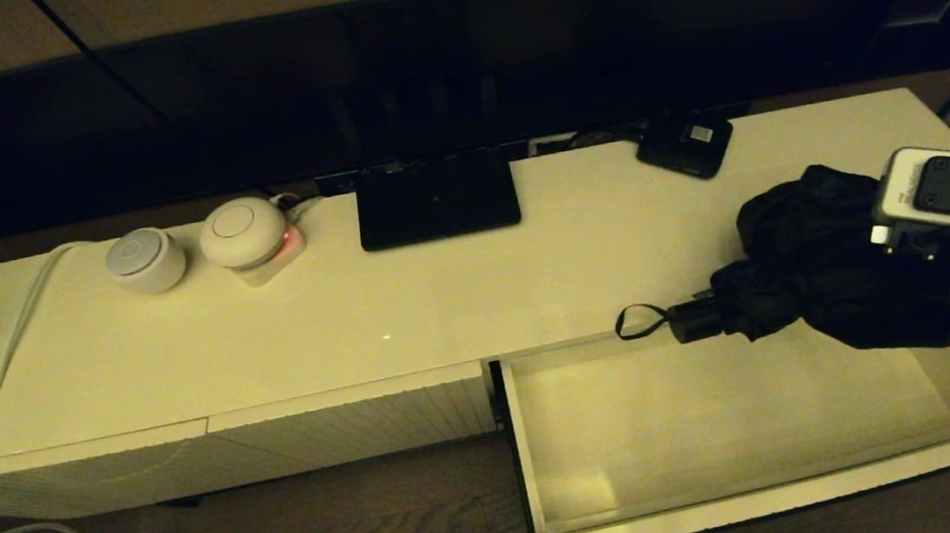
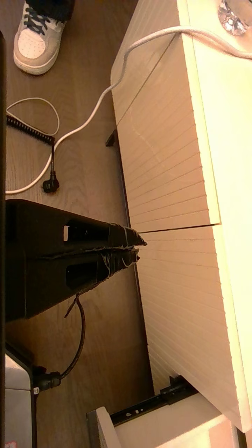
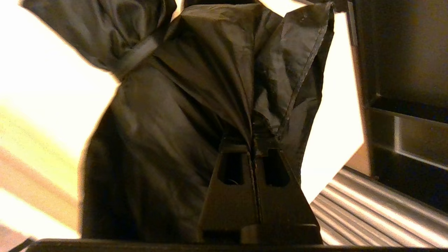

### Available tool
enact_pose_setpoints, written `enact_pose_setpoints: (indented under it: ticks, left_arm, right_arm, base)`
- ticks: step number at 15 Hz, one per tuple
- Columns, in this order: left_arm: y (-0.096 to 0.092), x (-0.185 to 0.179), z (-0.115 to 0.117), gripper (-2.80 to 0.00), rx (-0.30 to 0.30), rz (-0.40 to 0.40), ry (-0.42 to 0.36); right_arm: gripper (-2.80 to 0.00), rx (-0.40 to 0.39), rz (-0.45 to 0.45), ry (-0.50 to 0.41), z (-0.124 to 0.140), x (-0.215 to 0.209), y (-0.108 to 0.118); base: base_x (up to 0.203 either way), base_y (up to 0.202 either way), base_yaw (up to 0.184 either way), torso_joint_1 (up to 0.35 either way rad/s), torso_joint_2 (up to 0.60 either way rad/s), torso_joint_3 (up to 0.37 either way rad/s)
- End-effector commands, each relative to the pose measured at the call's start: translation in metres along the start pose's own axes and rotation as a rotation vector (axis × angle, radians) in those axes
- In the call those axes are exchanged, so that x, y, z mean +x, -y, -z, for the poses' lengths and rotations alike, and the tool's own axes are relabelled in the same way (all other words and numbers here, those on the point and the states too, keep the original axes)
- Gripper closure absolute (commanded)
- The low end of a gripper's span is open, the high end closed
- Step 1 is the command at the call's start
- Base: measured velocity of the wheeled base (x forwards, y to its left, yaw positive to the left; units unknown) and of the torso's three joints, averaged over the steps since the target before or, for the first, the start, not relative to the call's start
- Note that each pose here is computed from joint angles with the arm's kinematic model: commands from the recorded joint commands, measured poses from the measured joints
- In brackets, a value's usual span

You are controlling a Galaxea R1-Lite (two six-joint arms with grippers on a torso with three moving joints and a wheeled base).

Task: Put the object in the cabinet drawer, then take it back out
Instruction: Take the umbrella out of the drawer and put it on the table

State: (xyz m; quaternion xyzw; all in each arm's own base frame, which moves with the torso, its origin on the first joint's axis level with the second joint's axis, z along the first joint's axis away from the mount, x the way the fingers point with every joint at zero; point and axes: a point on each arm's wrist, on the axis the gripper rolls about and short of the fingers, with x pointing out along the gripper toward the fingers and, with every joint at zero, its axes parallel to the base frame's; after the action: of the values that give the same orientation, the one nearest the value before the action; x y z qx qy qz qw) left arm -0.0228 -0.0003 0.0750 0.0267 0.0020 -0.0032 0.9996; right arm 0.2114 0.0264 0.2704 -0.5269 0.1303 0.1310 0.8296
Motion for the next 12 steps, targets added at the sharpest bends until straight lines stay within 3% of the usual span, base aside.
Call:
enact_pose_setpoints:
  ticks: [1, 3, 5, 12]
  left_arm:
    - [0.0, 0.0, 0.001, 0.0, 0.0, 0.0, -0.003]
    - [0.0, 0.0, 0.001, 0.0, 0.0, 0.0, -0.003]
    - [0.0, 0.0, 0.001, 0.0, 0.0, 0.0, -0.003]
    - [0.0, 0.0, 0.001, 0.0, 0.0, 0.0, -0.003]
  right_arm:
    - [0.0, -0.007, 0.005, -0.061, 0.002, 0.023, -0.002]
    - [0.0, -0.004, 0.049, -0.124, 0.0, 0.03, 0.002]
    - [0.0, -0.004, 0.058, -0.131, -0.001, 0.035, 0.005]
    - [0.0, 0.028, 0.088, -0.07, -0.016, 0.055, 0.005]
  base:
    - [0.0, 0.0, 0.0, 0.0, 0.0, 0.0]
    - [0.0, 0.0, 0.0, 0.0, 0.0, 0.0]
    - [0.0, 0.0, 0.0, 0.0, 0.0, 0.0]
    - [0.0, 0.0, 0.0, 0.0, 0.0, 0.0]
